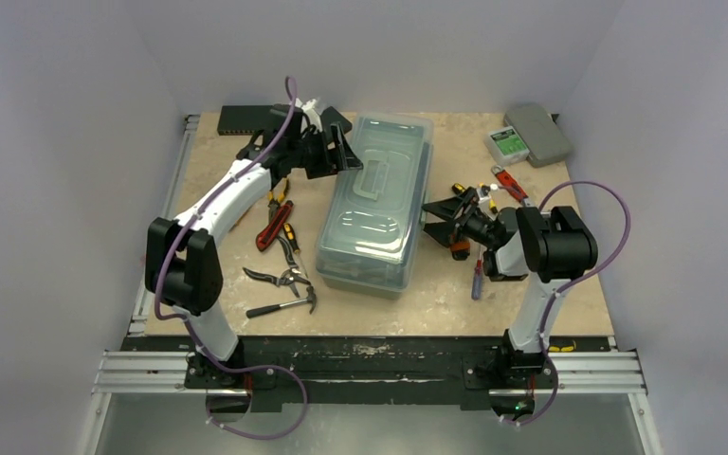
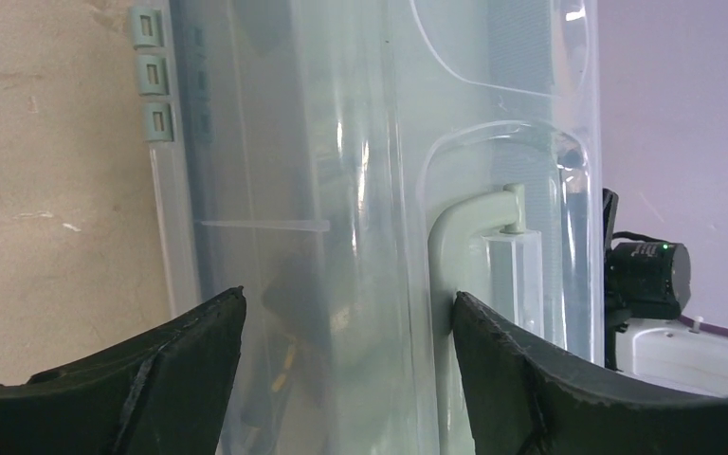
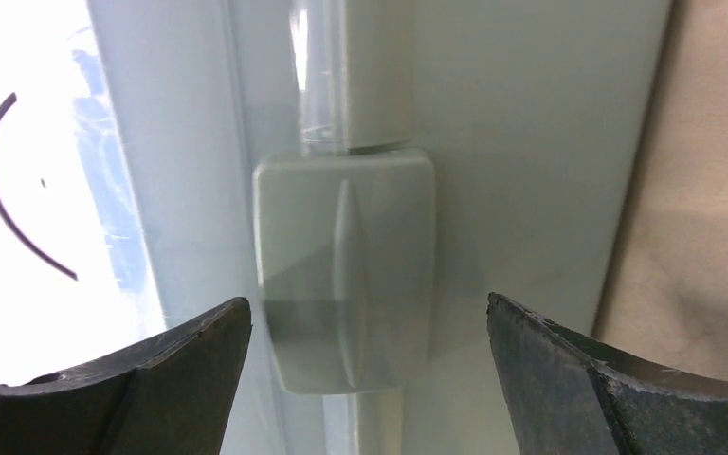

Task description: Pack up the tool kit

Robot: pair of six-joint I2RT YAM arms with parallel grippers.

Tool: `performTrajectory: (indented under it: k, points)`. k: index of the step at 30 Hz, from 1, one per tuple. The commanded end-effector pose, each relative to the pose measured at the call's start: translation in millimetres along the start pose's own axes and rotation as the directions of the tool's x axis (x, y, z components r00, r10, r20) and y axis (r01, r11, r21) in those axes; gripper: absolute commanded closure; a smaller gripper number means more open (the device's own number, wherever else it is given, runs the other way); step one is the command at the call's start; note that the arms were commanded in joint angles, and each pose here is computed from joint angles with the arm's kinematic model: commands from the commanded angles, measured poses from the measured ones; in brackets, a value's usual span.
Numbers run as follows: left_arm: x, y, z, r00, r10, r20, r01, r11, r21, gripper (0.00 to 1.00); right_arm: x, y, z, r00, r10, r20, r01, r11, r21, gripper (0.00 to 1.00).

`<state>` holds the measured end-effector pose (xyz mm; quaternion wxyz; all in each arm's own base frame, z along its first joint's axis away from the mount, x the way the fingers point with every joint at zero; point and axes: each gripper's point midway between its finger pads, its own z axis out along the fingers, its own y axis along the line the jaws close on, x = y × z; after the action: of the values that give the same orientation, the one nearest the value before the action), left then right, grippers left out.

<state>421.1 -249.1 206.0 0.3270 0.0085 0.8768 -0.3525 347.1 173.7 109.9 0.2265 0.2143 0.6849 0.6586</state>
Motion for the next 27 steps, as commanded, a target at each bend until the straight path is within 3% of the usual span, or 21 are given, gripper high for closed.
performTrajectory:
  k: [1, 8, 15, 18, 27]
  points:
    - [27.4, 45.3, 16.8, 0.994, -0.079, -0.077, 0.075, 0.996, -0.054, 0.25, 13.3, 56.2, 9.1, 0.985, -0.164, -0.046, 0.152, 0.968, -0.198, 0.07]
    - [40.8, 57.6, 19.7, 0.988, -0.115, -0.103, 0.112, 0.993, -0.04, 0.27, 25.1, 68.0, 23.3, 0.985, -0.142, -0.101, 0.116, 0.967, -0.229, 0.18]
    - [52.2, 60.0, 21.3, 0.984, -0.135, -0.12, 0.133, 0.991, -0.025, 0.29, 26.2, 73.7, 27.7, 0.988, -0.109, -0.112, 0.08, 0.968, -0.237, 0.62]
    - [54.9, 60.9, 20.4, 0.983, -0.136, -0.122, 0.134, 0.991, -0.025, 0.3, 26.5, 74.8, 27.5, 0.988, -0.1, -0.115, 0.071, 0.97, -0.234, 0.76]
    - [59.7, 62.9, 14.2, 0.985, -0.127, -0.112, 0.124, 0.992, -0.039, 0.31, 19.7, 53.8, 31.3, 0.993, -0.056, -0.105, 0.041, 0.989, -0.14, 0.87]
